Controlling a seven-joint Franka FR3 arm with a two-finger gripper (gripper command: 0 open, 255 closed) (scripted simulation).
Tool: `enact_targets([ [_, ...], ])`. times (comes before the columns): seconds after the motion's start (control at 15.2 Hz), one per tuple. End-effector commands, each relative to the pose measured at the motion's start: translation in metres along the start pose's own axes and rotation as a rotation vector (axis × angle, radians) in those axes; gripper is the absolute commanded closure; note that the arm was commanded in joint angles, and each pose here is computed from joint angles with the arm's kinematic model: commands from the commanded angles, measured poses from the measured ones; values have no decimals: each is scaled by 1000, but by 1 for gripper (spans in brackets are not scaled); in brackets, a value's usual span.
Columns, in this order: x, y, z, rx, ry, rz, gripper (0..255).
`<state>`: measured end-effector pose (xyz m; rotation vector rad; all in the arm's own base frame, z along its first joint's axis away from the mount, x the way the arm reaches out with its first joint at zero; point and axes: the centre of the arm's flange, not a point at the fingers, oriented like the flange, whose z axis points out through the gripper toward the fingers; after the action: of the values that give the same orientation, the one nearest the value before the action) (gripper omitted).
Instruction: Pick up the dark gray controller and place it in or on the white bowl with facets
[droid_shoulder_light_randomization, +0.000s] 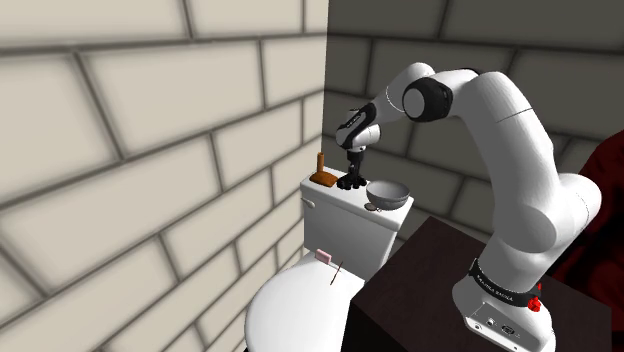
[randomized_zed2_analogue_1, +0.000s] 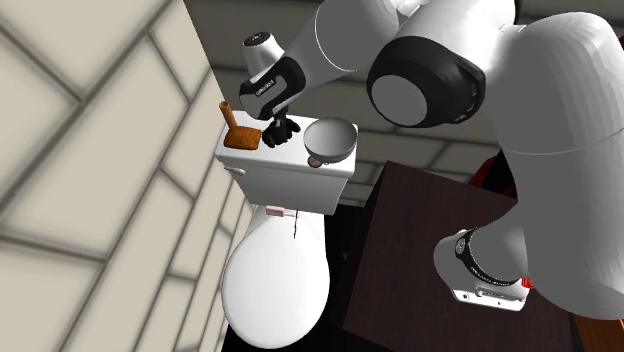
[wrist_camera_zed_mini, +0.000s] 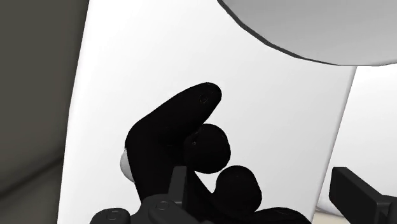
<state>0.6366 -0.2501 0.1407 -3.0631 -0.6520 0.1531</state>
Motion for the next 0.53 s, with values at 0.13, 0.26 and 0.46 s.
enact_targets([
  [0.13, -19, 56, 3, 41, 10, -51, 0],
  [0.26, -22, 63, 9, 46, 11, -57, 0],
  [0.46, -22, 62, 25, 46, 11, -57, 0],
])
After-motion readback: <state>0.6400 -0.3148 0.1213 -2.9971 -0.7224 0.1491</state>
